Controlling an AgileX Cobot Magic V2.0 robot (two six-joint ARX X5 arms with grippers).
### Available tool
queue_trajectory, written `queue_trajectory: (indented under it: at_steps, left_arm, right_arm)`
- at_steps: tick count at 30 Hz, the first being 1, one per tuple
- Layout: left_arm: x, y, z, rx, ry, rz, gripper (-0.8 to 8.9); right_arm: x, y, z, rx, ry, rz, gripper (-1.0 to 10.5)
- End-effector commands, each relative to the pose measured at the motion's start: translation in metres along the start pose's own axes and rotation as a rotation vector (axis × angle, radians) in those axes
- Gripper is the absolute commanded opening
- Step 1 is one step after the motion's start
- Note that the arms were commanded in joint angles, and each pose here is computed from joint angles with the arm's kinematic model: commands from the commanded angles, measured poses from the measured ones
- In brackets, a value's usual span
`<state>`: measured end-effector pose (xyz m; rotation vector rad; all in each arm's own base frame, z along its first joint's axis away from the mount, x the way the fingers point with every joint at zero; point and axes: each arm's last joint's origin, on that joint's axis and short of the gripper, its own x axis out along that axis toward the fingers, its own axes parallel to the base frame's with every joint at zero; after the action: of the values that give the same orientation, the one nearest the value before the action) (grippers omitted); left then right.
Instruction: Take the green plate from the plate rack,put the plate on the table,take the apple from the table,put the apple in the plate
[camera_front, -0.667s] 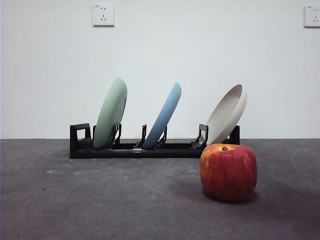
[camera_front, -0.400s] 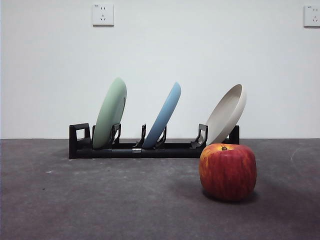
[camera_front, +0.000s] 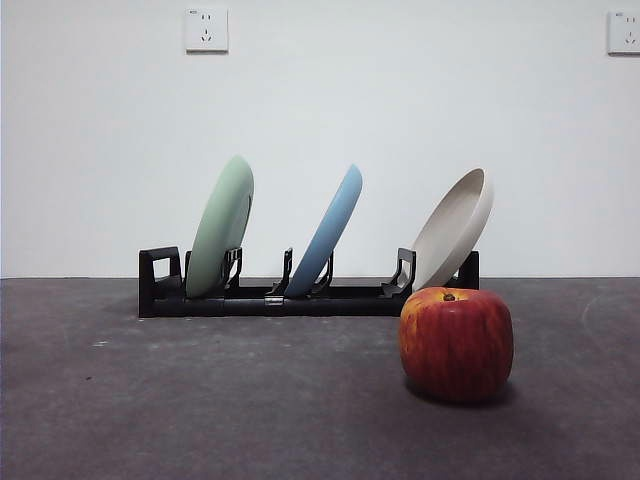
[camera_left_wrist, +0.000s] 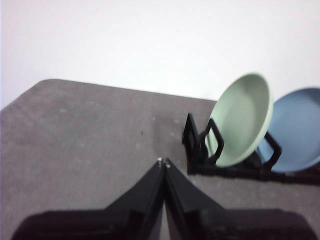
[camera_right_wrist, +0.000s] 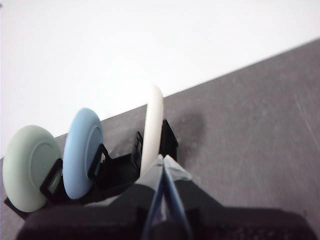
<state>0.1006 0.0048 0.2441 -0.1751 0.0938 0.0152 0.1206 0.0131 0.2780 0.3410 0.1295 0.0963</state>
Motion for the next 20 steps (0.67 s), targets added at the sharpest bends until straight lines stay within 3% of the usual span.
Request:
queue_trajectory:
  at_steps: [1, 6, 16, 18, 20]
  left_arm:
    - [0.006, -0.004, 0.024, -0.014, 0.003, -0.015, -0.06]
    - [0.028, -0.013, 0.066, -0.017, 0.072, -0.117, -0.06]
    - [0.098, -0.024, 0.106, -0.05, 0.33, -0.347, 0.01]
    - [0.113, -0.027, 0.111, -0.051, 0.349, -0.355, 0.47]
    - [0.126, -0.03, 0.116, -0.051, 0.362, -0.367, 2.16]
  right_arm:
    - [0.011, 0.007, 0.018, -0.086, 0.031, 0.026, -0.1]
    - [0.038, 0.018, 0.041, -0.126, 0.151, 0.092, -0.1]
    - [0.087, 0.03, 0.049, -0.037, 0.498, 0.325, 0.1]
    - [0.091, 0.03, 0.047, -0.029, 0.519, 0.329, 1.0]
    - [0.093, 0.029, 0.046, -0.027, 0.532, 0.319, 2.9]
